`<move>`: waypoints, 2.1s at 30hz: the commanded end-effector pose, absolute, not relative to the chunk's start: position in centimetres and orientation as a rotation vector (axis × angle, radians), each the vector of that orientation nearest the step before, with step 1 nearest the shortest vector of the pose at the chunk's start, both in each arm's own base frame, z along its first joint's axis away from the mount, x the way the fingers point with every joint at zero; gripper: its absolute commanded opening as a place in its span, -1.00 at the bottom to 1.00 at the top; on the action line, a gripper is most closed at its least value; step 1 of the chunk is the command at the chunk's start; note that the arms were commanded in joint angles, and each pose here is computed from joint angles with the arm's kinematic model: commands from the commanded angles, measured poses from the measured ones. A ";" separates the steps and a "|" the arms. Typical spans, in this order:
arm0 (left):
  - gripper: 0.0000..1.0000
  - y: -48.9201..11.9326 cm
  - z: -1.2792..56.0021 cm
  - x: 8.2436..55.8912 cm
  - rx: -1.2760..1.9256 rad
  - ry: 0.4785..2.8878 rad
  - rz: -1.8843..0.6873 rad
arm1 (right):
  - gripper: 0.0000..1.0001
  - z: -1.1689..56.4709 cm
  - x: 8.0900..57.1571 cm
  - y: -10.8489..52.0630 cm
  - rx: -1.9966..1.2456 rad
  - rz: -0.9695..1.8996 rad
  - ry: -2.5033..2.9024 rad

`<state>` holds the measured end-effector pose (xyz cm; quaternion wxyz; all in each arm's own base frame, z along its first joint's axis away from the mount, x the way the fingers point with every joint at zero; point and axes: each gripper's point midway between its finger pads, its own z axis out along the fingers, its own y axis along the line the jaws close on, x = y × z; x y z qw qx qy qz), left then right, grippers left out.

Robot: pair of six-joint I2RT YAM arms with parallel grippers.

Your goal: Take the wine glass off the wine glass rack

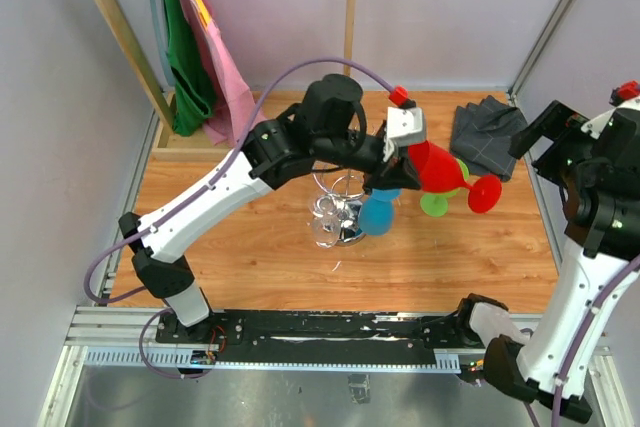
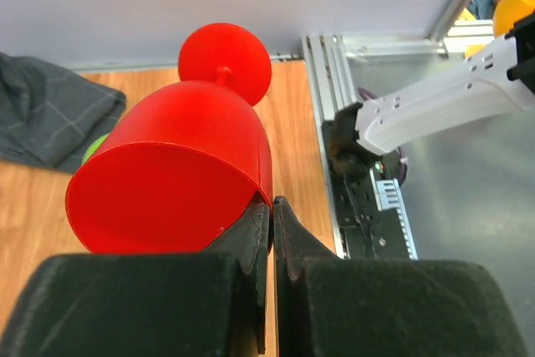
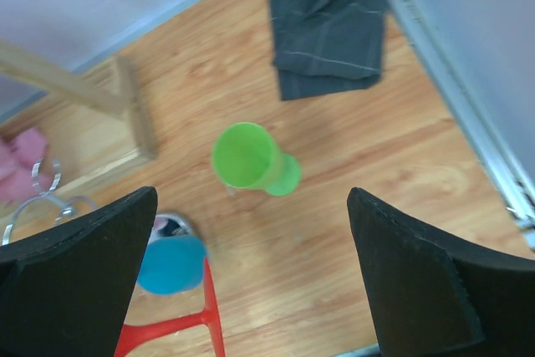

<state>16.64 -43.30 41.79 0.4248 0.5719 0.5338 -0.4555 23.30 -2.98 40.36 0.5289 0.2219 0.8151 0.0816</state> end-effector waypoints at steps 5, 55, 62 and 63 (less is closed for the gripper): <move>-0.99 -44.7 39.7 13.8 1.555 1.319 -1.063 | 0.97 42.3 15.3 -9.8 0.764 -0.339 1.796; -0.99 -49.0 16.2 12.7 2.241 1.490 -0.375 | 0.97 42.8 10.8 -10.6 0.823 -0.475 1.729; -0.96 -48.9 15.9 12.3 2.285 1.461 -0.394 | 0.97 42.8 10.9 -10.5 0.820 -0.465 1.730; -0.94 -48.8 15.8 12.2 2.293 1.458 -0.398 | 0.97 42.8 10.9 -10.4 0.819 -0.463 1.730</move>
